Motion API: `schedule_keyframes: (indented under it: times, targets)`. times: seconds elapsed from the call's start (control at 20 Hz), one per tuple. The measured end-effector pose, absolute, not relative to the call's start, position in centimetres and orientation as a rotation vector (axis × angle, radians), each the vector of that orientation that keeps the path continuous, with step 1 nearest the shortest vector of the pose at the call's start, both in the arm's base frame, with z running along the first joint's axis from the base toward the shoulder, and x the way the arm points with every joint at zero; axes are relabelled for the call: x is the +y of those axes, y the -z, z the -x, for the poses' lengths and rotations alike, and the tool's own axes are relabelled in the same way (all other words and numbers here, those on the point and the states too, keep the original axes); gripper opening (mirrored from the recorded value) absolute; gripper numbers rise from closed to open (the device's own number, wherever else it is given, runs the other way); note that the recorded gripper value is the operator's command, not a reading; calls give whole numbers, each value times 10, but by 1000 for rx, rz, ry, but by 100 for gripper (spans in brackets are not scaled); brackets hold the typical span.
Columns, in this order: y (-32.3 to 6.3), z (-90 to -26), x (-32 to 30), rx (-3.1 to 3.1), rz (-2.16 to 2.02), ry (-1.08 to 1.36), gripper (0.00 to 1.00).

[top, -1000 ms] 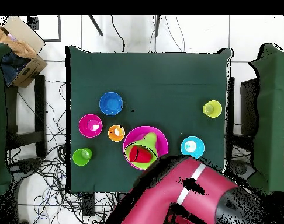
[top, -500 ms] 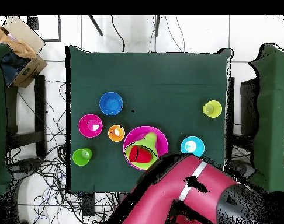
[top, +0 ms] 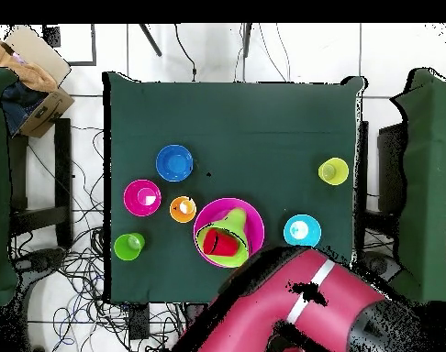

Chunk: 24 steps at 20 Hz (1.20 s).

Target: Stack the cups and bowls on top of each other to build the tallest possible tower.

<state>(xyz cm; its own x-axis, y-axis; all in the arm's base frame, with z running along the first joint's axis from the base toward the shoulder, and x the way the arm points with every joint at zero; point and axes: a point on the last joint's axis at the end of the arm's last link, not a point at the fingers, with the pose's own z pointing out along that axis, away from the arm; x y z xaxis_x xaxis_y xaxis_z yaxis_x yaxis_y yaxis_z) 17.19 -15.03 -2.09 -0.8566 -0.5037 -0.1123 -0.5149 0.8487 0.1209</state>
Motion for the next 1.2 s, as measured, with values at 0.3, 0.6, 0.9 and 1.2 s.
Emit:
schedule_keyframes:
  times: [0.3,0.6,0.9,1.2]
  targets:
    - [-9,-167,-171,3016,984,-347,100]
    - [-34,-199,-198,3200,644,-197,100]
    - [-39,-202,-228,3154,351,-150,100]
    - [-30,-186,-268,3013,227,7,100]
